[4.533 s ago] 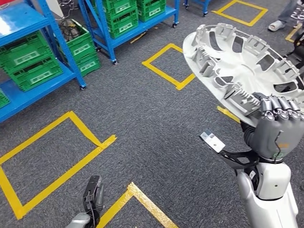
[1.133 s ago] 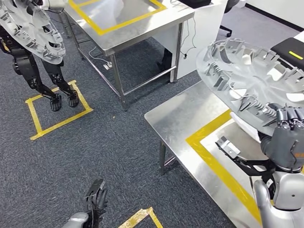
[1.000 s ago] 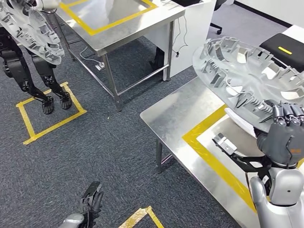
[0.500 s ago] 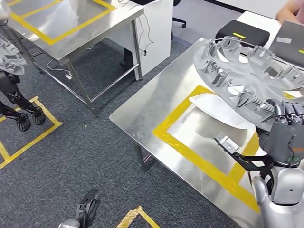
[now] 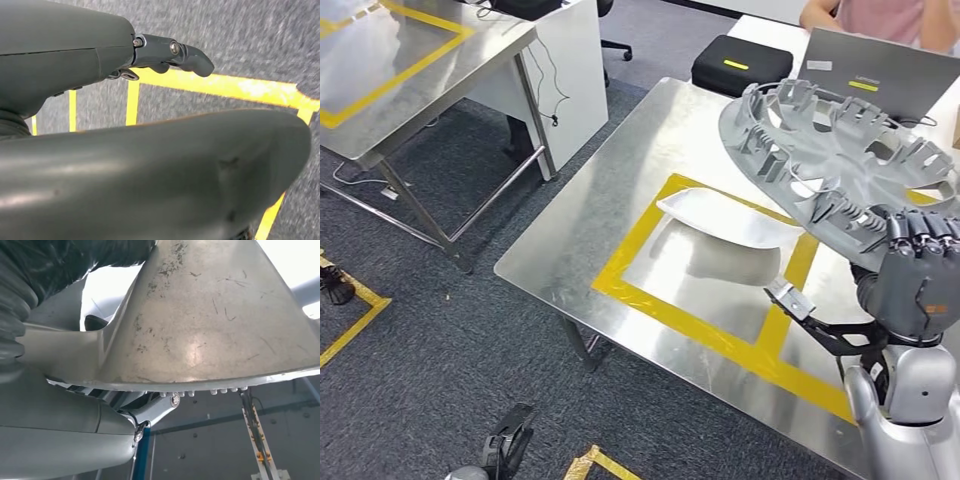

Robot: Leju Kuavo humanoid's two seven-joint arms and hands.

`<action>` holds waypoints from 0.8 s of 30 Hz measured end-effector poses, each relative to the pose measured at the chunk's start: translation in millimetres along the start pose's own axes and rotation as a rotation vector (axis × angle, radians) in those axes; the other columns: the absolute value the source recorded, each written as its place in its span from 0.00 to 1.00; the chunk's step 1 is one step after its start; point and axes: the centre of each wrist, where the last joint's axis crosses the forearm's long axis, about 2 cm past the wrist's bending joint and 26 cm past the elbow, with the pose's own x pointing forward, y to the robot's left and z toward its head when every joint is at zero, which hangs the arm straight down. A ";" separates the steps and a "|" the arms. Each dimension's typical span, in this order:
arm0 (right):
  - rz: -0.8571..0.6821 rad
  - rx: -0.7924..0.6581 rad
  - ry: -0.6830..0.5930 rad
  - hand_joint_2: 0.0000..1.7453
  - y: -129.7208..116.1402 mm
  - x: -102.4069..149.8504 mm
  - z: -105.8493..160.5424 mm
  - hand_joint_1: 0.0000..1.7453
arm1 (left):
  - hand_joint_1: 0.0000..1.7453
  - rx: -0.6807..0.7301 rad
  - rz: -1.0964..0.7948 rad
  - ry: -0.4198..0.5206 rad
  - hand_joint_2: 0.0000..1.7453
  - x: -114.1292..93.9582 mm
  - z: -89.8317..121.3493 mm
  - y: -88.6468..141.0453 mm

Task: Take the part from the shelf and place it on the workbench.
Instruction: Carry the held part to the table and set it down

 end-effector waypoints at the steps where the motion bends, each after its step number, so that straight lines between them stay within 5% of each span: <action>1: 0.000 -0.001 -0.001 1.00 0.1 0.1 -0.5 1.00 | 0.00 0.001 -0.002 -0.003 0.00 1.4 0.3 0.2; 24: -0.024 0.021 -0.001 1.00 8.5 9.8 -2.5 1.00 | 0.00 -0.002 -0.029 0.002 0.00 -1.7 -0.6 -3.3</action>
